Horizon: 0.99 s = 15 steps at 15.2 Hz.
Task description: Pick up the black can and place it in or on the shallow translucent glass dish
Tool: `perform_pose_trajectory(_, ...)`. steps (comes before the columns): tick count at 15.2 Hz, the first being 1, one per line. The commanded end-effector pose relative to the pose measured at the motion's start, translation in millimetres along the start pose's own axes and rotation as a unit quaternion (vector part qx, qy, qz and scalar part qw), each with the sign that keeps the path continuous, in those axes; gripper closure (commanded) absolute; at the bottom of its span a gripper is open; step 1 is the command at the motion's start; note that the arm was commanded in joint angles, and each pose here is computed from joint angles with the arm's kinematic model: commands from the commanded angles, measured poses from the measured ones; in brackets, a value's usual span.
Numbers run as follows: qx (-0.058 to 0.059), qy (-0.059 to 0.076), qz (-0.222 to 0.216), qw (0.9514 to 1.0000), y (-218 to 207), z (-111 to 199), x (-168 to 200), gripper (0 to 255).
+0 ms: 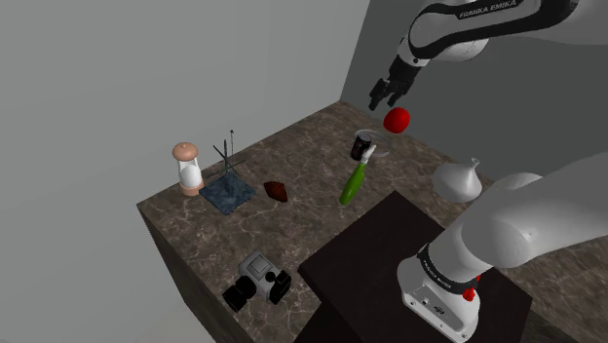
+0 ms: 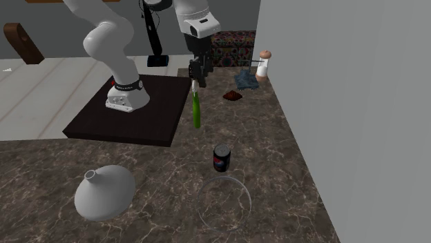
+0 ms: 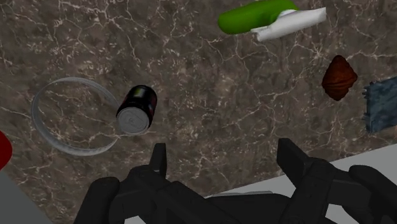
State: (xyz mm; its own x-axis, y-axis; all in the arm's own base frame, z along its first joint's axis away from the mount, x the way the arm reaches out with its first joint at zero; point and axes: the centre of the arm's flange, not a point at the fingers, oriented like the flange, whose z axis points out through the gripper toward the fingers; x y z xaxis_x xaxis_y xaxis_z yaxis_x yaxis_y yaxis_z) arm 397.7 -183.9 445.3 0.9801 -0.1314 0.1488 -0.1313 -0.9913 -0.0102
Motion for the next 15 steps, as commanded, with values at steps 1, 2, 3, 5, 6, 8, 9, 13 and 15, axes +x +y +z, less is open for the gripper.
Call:
perform_pose_trajectory(1,0.001,-0.003,0.000,1.0000,15.3,22.4,8.9,0)
perform_pose_trajectory(2,0.002,-0.005,0.000,1.0000,22.5,33.3,12.2,0)
perform_pose_trajectory(3,0.003,-0.007,0.000,1.0000,29.6,44.3,15.4,0)
perform_pose_trajectory(5,0.006,-0.010,0.001,0.9999,43.8,66.4,21.8,0)
perform_pose_trajectory(6,0.007,-0.012,0.001,0.9999,50.9,77.5,24.9,0)
perform_pose_trajectory(8,0.009,-0.016,0.001,0.9998,65.0,99.7,30.9,0)
perform_pose_trajectory(9,0.010,-0.018,0.001,0.9998,72.0,110.9,33.9,0)
perform_pose_trajectory(13,0.014,-0.025,0.002,0.9996,99.8,155.7,45.4,0)
perform_pose_trajectory(15,0.016,-0.029,0.003,0.9994,113.6,178.3,50.9,0)
